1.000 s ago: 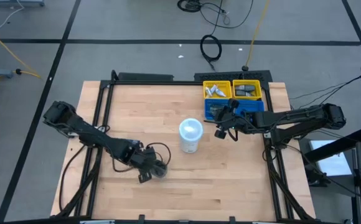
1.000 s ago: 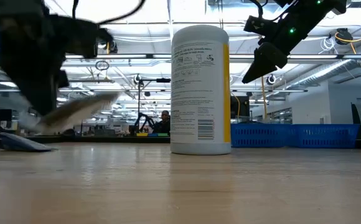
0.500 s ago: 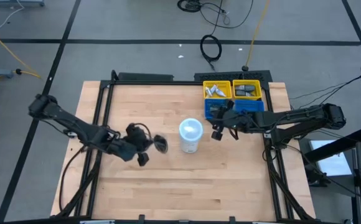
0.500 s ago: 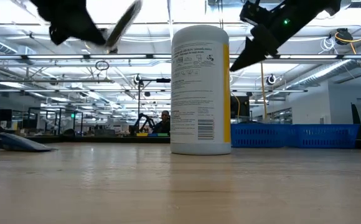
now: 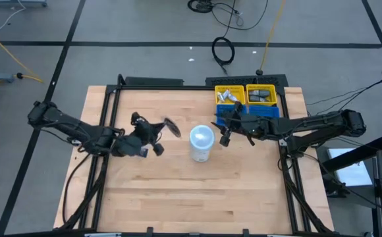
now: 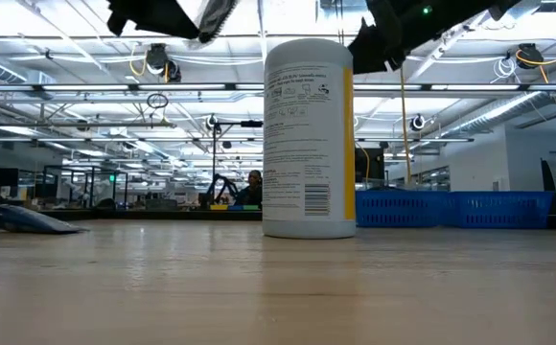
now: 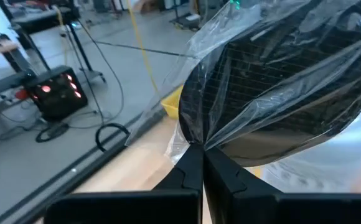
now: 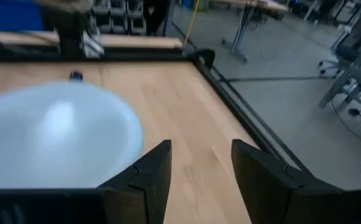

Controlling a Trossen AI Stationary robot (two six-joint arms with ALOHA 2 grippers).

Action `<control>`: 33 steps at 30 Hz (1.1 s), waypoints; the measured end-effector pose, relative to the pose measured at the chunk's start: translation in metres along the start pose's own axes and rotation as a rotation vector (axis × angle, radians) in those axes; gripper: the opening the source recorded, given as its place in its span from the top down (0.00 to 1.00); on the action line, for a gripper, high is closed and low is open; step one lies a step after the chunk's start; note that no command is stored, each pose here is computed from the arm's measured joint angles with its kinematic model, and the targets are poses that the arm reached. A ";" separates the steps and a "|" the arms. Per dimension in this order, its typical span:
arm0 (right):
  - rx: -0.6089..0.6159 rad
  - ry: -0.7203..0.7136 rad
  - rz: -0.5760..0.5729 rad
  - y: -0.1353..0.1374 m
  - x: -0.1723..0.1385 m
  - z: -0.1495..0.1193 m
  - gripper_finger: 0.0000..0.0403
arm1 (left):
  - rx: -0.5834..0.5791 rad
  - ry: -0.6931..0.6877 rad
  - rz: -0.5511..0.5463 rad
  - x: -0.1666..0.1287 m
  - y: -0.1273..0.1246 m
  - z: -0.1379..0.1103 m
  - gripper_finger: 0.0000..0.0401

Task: Pick & Place Travel size toiletries
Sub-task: Put the black hair brush into the left blue bin

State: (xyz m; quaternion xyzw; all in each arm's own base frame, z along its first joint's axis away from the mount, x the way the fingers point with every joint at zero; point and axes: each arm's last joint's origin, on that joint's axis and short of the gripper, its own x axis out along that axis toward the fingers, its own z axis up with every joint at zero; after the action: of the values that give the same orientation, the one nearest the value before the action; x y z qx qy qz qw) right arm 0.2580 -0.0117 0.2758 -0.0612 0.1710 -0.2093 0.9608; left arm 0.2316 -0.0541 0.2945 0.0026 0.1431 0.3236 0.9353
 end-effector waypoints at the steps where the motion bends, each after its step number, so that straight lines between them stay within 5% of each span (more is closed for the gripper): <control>1: 0.007 -0.016 -0.001 0.000 0.000 0.002 0.60 | 0.003 -0.008 0.009 0.003 0.001 0.002 1.00; 7: 0.034 -0.106 0.013 0.000 -0.001 0.011 0.61 | 0.017 -0.058 0.067 0.024 0.001 0.008 1.00; 18: 0.174 -0.313 0.258 0.005 -0.004 0.030 0.61 | 0.071 -0.149 0.132 0.065 -0.015 0.007 1.00; 33: 0.240 -0.389 0.279 0.031 0.018 0.026 0.61 | 0.086 -0.183 0.190 0.078 -0.021 0.014 1.00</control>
State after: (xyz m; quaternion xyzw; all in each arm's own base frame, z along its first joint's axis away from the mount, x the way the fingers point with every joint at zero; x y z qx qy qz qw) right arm 0.2945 0.0103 0.2884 0.0382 -0.0362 -0.0781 0.9956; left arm 0.3062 -0.0226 0.2848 0.0859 0.0700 0.4028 0.9086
